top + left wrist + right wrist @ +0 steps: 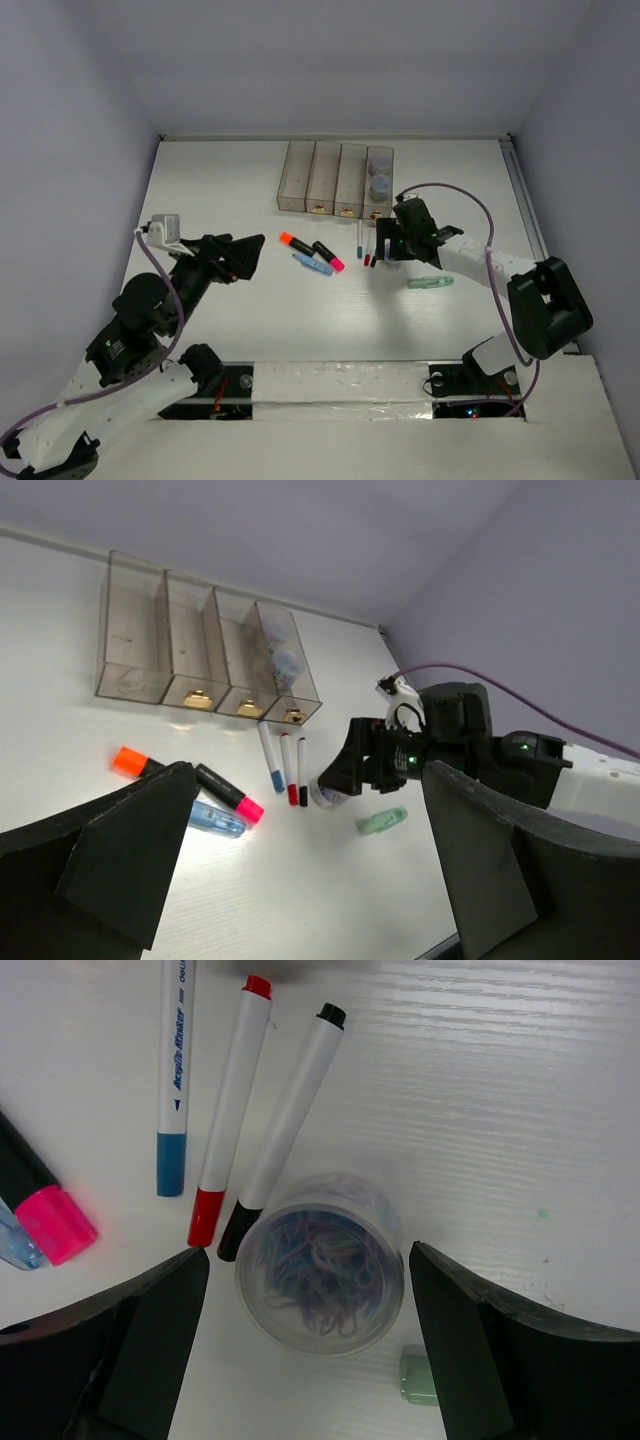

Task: Sort the stationery into containers
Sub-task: Pick up the stationery from the center of the board.

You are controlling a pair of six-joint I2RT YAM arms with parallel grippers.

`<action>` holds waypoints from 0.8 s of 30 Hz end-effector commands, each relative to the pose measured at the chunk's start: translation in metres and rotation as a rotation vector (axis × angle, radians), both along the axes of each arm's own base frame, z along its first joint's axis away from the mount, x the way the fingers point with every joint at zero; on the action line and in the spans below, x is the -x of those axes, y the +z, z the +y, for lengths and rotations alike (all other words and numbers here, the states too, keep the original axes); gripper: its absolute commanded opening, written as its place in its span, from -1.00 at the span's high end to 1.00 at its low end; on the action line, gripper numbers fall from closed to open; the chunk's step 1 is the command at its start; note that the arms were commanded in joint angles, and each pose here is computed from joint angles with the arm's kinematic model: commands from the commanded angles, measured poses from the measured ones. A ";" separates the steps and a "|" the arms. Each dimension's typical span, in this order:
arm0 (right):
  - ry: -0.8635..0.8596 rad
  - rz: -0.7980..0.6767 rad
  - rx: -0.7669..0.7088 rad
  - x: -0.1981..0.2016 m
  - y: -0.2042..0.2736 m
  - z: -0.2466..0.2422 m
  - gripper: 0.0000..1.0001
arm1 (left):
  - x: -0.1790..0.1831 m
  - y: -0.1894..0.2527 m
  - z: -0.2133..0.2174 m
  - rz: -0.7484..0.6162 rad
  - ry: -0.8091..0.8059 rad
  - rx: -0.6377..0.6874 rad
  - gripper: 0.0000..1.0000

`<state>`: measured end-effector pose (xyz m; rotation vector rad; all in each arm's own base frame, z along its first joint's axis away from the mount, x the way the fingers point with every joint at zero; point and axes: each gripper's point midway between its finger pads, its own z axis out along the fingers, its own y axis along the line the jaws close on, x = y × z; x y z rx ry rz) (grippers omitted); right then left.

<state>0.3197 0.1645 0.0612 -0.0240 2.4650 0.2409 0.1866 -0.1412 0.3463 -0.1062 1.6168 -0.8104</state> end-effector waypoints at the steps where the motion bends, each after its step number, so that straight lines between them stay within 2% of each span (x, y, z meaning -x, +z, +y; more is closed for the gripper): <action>1: -0.031 -0.043 0.027 -0.014 0.014 0.003 -0.72 | 0.000 -0.034 0.014 0.067 0.054 -0.074 -0.90; 5: -0.081 -0.043 0.066 -0.015 0.015 -0.008 -0.62 | 0.000 -0.057 0.016 0.087 0.065 -0.098 -0.91; 7: -0.092 -0.048 0.067 -0.013 0.017 -0.011 -0.43 | 0.001 -0.055 0.015 0.085 0.058 -0.092 -0.93; 9: -0.106 -0.065 0.054 -0.012 0.023 -0.011 -0.33 | 0.001 -0.055 0.014 0.084 0.050 -0.093 -0.93; 10: -0.106 -0.069 0.051 -0.012 0.025 -0.011 -0.17 | 0.002 -0.056 0.013 0.085 0.044 -0.095 -0.93; 18: -0.116 -0.114 0.061 -0.016 0.061 -0.016 -0.02 | 0.003 -0.060 0.011 0.091 0.030 -0.090 -0.94; 24: -0.069 -0.291 -0.018 -0.038 0.153 -0.002 -0.02 | 0.005 -0.060 0.011 0.089 0.026 -0.080 -0.98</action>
